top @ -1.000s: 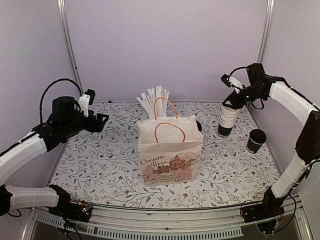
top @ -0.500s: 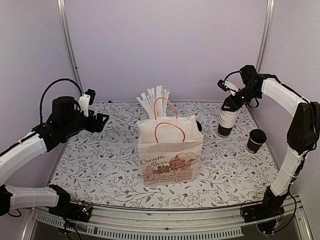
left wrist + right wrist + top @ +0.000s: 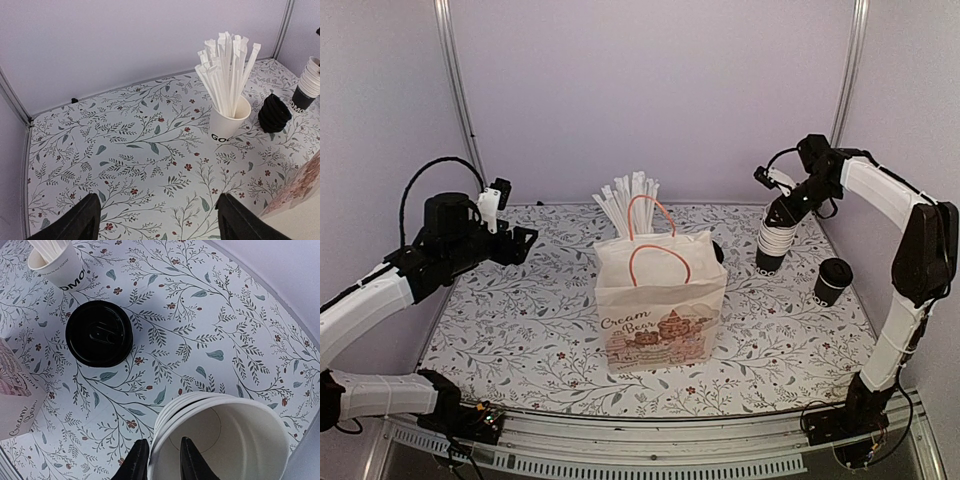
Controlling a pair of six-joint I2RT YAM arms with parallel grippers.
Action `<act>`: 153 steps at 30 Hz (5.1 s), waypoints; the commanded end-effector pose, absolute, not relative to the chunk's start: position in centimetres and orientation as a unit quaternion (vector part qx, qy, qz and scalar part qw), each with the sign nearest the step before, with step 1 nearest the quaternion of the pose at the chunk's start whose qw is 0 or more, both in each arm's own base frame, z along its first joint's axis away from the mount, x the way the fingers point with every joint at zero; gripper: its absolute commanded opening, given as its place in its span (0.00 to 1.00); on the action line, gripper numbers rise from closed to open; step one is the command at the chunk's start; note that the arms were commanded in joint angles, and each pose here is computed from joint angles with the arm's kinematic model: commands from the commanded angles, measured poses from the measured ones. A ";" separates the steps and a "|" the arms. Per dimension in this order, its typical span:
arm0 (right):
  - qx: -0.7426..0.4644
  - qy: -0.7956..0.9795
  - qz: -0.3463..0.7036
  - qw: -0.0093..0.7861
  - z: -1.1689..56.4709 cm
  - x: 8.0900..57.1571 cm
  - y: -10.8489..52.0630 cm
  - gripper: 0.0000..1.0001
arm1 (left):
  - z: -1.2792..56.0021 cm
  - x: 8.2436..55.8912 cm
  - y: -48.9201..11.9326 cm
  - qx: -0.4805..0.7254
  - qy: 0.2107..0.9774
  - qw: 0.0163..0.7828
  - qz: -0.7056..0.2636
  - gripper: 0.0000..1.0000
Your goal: Pack the takeout coffee
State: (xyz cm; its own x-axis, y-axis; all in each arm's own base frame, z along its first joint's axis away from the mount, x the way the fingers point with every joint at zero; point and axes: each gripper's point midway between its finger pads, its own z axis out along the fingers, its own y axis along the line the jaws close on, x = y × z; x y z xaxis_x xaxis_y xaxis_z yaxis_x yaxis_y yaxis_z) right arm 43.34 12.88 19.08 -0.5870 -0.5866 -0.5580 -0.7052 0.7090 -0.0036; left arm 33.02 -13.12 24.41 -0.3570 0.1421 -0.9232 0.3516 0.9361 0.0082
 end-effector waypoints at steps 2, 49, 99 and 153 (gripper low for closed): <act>-0.362 0.884 0.113 0.273 19.8 43.4 12.9 0.21 | 24.7 33.3 -12.8 0.151 0.813 0.555 -0.092 0.82; -0.356 0.885 0.113 0.277 21.7 42.2 12.6 0.22 | 23.8 33.6 -13.1 0.153 0.821 0.543 -0.092 0.82; -0.123 0.983 0.035 0.135 12.5 34.7 -4.7 0.80 | 24.3 33.5 -12.9 0.150 0.820 0.546 -0.091 0.82; -0.143 0.986 0.005 0.089 11.2 32.7 -4.6 0.85 | 24.1 33.5 -12.7 0.147 0.823 0.543 -0.087 0.82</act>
State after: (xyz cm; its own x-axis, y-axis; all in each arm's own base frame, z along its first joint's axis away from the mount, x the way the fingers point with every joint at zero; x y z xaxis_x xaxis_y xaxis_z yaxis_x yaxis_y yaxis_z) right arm 33.89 -4.63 12.31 -0.9322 -0.2797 -0.2299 -0.2822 0.9591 -0.0225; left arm 33.33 -13.23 23.47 -0.3814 0.1519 -0.9118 0.3507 0.9364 0.0093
